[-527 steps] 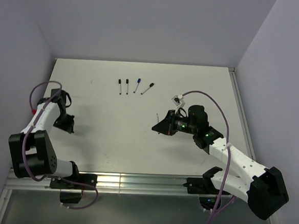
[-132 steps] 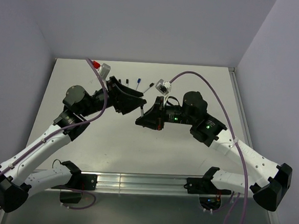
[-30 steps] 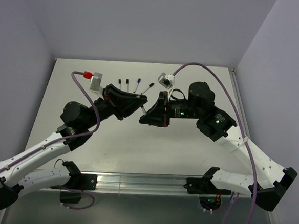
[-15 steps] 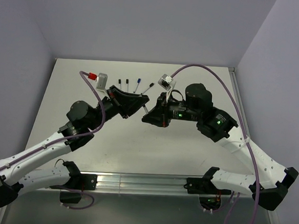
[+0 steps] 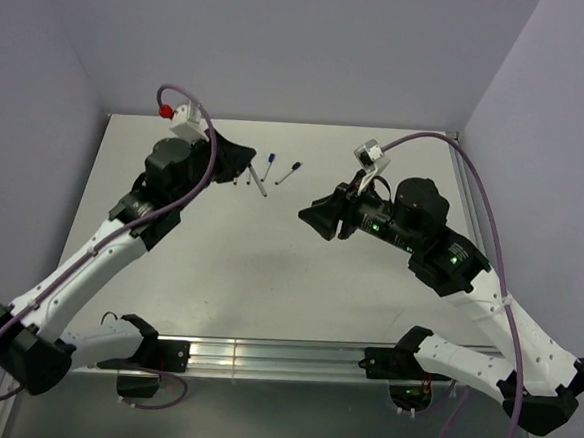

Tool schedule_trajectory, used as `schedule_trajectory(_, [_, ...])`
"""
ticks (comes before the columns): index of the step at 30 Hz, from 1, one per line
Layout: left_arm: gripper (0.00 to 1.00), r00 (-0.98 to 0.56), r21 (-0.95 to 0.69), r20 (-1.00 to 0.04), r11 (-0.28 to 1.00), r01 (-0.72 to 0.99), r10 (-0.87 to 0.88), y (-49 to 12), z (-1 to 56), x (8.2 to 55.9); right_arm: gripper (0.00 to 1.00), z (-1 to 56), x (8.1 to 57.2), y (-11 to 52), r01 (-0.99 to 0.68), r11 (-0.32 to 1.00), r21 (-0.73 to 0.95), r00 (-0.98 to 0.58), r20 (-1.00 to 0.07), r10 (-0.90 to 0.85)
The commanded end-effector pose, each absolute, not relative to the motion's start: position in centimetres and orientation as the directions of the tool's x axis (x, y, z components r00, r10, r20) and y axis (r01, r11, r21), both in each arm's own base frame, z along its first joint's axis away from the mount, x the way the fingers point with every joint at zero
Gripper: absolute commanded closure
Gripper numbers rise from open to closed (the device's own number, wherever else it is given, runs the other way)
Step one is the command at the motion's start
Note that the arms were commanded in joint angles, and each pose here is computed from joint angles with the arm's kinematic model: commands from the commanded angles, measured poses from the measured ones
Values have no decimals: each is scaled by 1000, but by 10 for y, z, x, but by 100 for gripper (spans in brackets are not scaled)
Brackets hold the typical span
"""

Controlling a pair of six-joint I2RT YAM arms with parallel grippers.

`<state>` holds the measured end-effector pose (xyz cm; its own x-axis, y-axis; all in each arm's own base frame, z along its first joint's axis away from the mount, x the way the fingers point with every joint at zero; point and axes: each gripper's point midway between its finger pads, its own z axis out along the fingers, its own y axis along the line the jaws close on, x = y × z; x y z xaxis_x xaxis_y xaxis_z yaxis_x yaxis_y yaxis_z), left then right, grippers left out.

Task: Insert the pens into the pen caps
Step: Place the pen at the center of the board.

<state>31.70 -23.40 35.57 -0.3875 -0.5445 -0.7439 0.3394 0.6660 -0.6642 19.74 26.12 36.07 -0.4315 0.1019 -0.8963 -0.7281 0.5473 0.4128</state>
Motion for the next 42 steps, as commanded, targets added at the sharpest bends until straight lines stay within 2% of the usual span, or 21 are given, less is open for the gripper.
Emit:
schedule_trajectory(1, [100,-416,-597,-737,802,28,-533,-183,307,372,46,353,212,245,-646,637,420,-423,-892,159])
schedule_trajectory(2, [100,-395,-580,-747,814,-8,-536,-173,313,389,46,349,212,243,-634,646,424,-430,-888,161])
schedule_trajectory(4, [100,-426,-467,-764,871,-153,-485,-148,268,429,46,334,212,239,-612,666,426,-450,-880,150])
schedule_trajectory(5, [100,-416,-447,-777,879,-163,-472,-143,276,444,46,334,211,234,-605,674,423,-441,-883,159])
schedule_trajectory(6, [100,-470,-382,-764,897,-222,-441,-137,240,463,46,328,211,232,-594,684,422,-446,-881,156])
schedule_trajectory(7, [100,-475,-343,-770,904,-254,-426,-123,232,477,46,323,210,229,-585,695,419,-451,-880,151])
schedule_trajectory(8, [100,-473,-345,-773,906,-243,-422,-123,239,492,45,323,211,223,-568,711,413,-443,-882,158])
schedule_trajectory(9, [100,-520,-314,-750,912,-263,-409,-117,207,509,45,317,209,220,-560,721,408,-452,-880,147])
schedule_trajectory(11, [100,-523,-291,-759,921,-260,-387,-114,206,532,45,316,207,216,-556,726,404,-449,-881,147])
schedule_trajectory(12, [96,-578,-246,-731,930,-273,-363,-115,173,540,45,314,207,214,-553,732,399,-447,-883,143])
schedule_trajectory(14, [96,-578,-205,-745,939,-277,-334,-111,170,556,45,309,206,213,-547,739,394,-456,-880,131])
schedule_trajectory(15, [96,-616,-159,-721,941,-299,-317,-108,144,558,45,306,207,211,-541,745,390,-459,-880,127])
schedule_trajectory(20, [95,-650,-83,-707,946,-315,-278,-102,108,579,45,303,205,210,-545,743,389,-460,-879,123])
schedule_trajectory(28, [93,-690,-38,-674,945,-325,-265,-94,72,584,45,296,206,208,-541,755,370,-460,-882,102])
schedule_trajectory(31, [88,-702,-39,-660,946,-322,-266,-96,59,582,45,295,207,209,-540,756,370,-464,-880,100])
schedule_trajectory(38, [58,-691,-53,-667,943,-328,-278,-96,53,580,45,296,208,208,-539,758,368,-460,-882,101])
schedule_trajectory(42, [49,-680,-66,-674,940,-333,-289,-96,58,581,45,294,208,208,-535,761,365,-463,-881,97])
